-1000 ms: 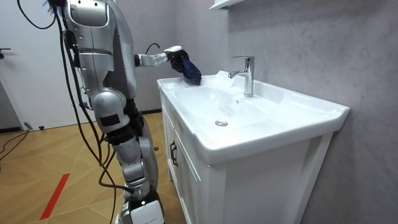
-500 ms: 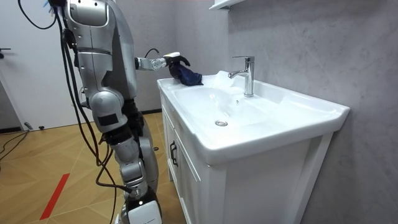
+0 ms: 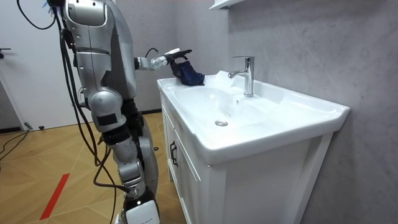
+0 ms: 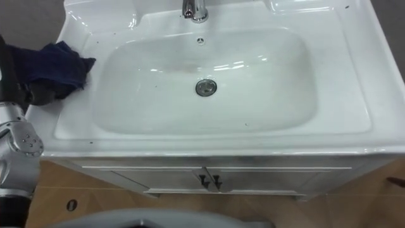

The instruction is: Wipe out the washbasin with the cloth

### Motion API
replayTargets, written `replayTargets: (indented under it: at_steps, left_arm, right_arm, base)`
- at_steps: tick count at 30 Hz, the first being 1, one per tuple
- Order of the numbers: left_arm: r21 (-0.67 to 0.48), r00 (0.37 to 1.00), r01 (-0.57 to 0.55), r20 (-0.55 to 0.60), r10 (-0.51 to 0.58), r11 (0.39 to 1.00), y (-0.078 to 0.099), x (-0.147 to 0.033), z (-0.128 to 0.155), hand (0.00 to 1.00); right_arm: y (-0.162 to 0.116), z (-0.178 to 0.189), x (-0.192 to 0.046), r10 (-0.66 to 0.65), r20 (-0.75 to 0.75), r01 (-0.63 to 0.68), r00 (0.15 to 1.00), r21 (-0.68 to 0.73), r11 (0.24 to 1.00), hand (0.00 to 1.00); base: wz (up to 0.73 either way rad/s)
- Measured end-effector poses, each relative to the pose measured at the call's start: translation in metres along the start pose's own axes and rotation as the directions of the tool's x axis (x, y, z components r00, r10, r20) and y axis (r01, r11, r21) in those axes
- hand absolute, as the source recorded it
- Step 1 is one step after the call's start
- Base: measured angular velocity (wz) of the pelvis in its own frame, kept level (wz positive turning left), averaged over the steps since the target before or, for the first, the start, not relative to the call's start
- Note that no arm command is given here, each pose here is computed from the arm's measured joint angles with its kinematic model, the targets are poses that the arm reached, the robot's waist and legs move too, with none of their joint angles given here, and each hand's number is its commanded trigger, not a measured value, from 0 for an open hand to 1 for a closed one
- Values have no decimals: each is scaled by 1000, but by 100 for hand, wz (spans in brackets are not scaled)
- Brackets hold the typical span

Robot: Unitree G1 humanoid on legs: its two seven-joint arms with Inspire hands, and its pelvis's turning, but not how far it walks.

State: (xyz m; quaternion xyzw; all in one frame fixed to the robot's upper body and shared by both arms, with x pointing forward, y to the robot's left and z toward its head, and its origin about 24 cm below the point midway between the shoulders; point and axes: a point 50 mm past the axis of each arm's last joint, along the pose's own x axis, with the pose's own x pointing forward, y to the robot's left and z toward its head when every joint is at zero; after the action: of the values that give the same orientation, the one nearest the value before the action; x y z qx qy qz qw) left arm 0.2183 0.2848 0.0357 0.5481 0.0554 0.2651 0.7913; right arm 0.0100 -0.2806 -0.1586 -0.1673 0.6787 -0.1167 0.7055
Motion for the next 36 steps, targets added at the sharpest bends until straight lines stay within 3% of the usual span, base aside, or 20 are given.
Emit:
replayTargets:
  at_steps: [11,16,21,29,32,36]
  left_arm:
    - [-213,997,-61,32,69,975,12,2,17,0]
    - [-389,989,-89,77,128,917,27,6,34,0]
    - [-437,988,-84,83,133,896,28,6,36,0]
    - [-591,991,-96,19,133,801,34,8,34,0]
    - [-606,987,-135,-9,163,784,42,11,29,0]
    - [-605,952,-280,-75,296,745,63,14,22,0]
  right_arm:
    - [1,6,0,2,26,-2,1000,3,1000,0]
    - [2,14,0,14,58,-15,998,15,1000,0]
    - [5,17,0,23,76,-27,997,47,999,0]
    - [7,17,0,27,75,-30,997,50,998,0]
    - [8,15,0,30,66,-34,997,61,998,0]
    - [8,12,0,30,56,-34,998,61,998,0]
  base:
    - [0]
    - [0]
    - [0]
    - [0]
    - [0]
    - [0]
